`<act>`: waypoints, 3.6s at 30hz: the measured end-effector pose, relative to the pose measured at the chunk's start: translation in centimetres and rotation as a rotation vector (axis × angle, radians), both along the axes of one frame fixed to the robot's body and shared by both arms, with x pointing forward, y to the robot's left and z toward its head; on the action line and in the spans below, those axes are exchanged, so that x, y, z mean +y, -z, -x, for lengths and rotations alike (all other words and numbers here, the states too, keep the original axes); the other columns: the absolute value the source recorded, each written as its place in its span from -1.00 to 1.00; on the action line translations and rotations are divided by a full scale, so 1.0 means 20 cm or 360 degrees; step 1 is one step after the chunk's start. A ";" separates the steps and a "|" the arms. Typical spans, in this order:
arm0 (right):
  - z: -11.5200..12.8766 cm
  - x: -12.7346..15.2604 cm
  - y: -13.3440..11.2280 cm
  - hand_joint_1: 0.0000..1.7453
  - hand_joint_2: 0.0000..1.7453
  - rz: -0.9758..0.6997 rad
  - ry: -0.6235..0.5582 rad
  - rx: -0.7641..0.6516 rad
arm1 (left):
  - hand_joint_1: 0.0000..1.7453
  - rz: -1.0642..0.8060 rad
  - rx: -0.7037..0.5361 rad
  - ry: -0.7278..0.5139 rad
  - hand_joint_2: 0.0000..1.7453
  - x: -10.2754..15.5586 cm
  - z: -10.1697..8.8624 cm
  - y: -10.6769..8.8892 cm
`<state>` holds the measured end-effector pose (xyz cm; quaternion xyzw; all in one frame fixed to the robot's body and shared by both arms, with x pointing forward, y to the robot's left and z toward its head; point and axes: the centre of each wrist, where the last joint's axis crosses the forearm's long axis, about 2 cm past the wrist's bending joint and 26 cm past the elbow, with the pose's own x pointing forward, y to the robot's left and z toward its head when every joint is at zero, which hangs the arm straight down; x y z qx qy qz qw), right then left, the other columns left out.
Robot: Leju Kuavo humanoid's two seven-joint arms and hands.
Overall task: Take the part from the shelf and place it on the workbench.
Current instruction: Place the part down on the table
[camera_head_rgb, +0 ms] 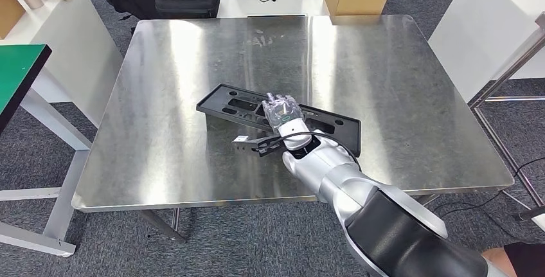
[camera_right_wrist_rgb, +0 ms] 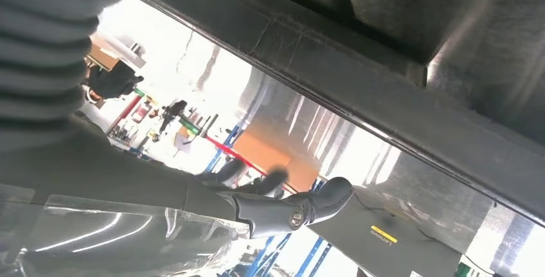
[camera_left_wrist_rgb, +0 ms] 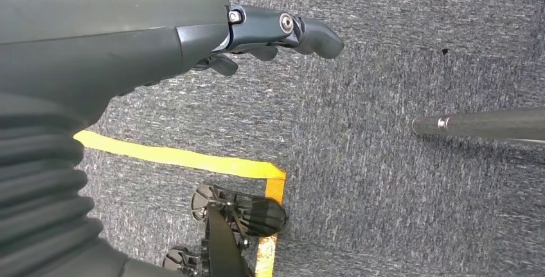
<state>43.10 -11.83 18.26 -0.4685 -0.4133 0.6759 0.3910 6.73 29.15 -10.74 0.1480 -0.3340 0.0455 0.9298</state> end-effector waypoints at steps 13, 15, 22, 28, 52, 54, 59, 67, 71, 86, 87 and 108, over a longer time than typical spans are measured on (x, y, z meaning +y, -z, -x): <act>0.00 0.00 0.00 -1.00 -1.00 -0.0013 0.0010 0.0005 | -1.00 0.0000 0.0000 -0.0001 -1.00 0.00 0.00 0.00; 0.00 0.00 0.00 -1.00 -1.00 -0.0016 0.0012 0.0006 | -1.00 0.0000 0.0000 -0.0001 -1.00 0.00 0.00 0.00; -0.01 -0.01 -0.01 -1.00 -1.00 -0.0020 0.0011 0.0003 | -1.00 0.0000 0.0001 -0.0003 -1.00 0.00 0.00 0.00; 0.00 0.04 -0.05 -1.00 -1.00 -0.0381 -0.0250 -0.0143 | -1.00 -0.0006 0.0009 0.0003 -1.00 0.00 0.00 0.00; 0.85 -0.08 -0.11 -1.00 -1.00 -0.4059 -0.1628 0.0158 | -1.00 -0.0145 -0.0015 -0.0023 -1.00 0.04 0.08 0.01; 0.88 -0.11 -0.10 -1.00 -1.00 -0.4091 -0.1632 0.0149 | -1.00 -0.0142 -0.0018 -0.0026 -1.00 0.04 0.08 0.01; 0.91 -0.16 -0.09 -1.00 -1.00 -0.4110 -0.1629 0.0117 | -1.00 -0.0140 -0.0023 -0.0029 -1.00 0.04 0.07 0.01; 0.92 -0.17 -0.09 -1.00 -1.00 -0.4107 -0.1633 0.0101 | -1.00 -0.0141 -0.0024 -0.0030 -1.00 0.04 0.07 0.01; 0.92 -0.18 -0.09 -1.00 -1.00 -0.4106 -0.1638 0.0099 | -1.00 -0.0141 -0.0025 -0.0030 -1.00 0.04 0.07 0.01; 0.92 -0.18 -0.09 -1.00 -1.00 -0.4107 -0.1636 0.0097 | -1.00 -0.0142 -0.0027 -0.0030 -1.00 0.05 0.06 0.01; 0.92 -0.18 -0.09 -1.00 -1.00 -0.4107 -0.1636 0.0097 | -1.00 -0.0142 -0.0027 -0.0030 -1.00 0.05 0.06 0.01; 0.94 -0.34 0.00 -1.00 -1.00 -0.4027 -0.1327 -0.0141 | -1.00 -0.0069 -0.0073 0.0017 -1.00 0.04 -0.01 0.00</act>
